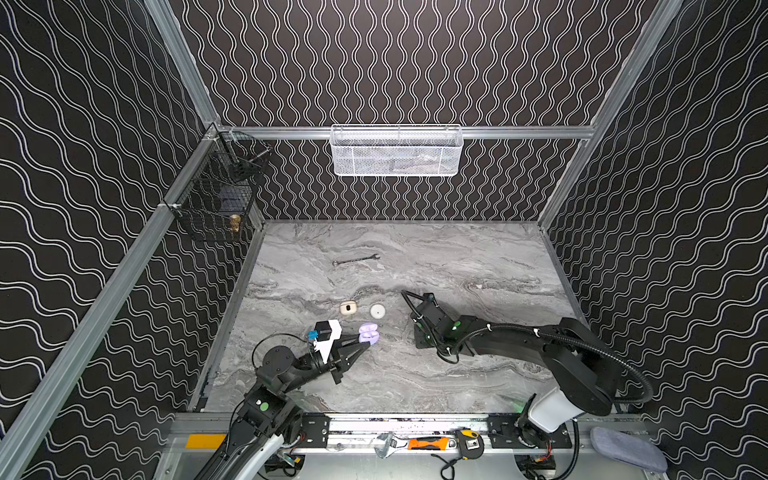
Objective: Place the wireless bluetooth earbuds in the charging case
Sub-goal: 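Lower the right gripper and close it on a lilac earbud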
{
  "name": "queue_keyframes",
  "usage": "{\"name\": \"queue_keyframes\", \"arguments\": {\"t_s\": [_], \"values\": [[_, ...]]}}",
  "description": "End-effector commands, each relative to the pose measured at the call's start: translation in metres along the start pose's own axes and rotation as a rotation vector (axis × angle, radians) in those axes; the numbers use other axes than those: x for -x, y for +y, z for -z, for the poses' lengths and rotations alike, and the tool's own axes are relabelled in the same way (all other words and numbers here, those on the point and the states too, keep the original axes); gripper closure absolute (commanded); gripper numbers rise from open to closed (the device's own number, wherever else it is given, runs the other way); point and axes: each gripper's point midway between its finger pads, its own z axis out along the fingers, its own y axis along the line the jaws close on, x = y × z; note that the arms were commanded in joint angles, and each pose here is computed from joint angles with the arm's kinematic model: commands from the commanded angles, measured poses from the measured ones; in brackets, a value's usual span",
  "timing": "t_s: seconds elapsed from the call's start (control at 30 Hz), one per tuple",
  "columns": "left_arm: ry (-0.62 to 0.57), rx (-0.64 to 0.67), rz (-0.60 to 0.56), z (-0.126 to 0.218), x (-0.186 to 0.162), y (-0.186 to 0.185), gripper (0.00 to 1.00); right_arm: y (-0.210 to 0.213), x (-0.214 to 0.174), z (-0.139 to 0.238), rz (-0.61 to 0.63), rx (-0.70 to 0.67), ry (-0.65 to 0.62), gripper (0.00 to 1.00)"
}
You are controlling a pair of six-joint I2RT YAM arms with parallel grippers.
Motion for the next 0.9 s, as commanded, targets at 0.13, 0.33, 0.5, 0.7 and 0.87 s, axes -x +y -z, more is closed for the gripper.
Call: {"name": "queue_keyframes", "arguments": {"t_s": [0.13,0.33,0.5,0.7,0.87], "values": [[-0.01,-0.007,-0.027,0.0,0.006,-0.002,1.0,0.001,-0.02,0.0,-0.034,0.029,0.026,0.78],[-0.015,0.004,-0.028,0.002,0.007,-0.002,1.0,-0.009,-0.021,-0.018,-0.047,-0.023,0.037,0.9],[-0.02,0.007,-0.03,0.004,0.01,-0.003,1.0,-0.009,-0.014,-0.029,-0.049,-0.04,0.041,0.92],[-0.024,0.012,-0.037,0.005,0.013,-0.003,1.0,-0.009,-0.003,-0.024,-0.048,-0.045,0.008,0.91],[-0.022,0.002,-0.038,0.004,0.015,-0.005,1.0,-0.007,0.012,-0.006,-0.058,-0.024,-0.045,0.87]]}}
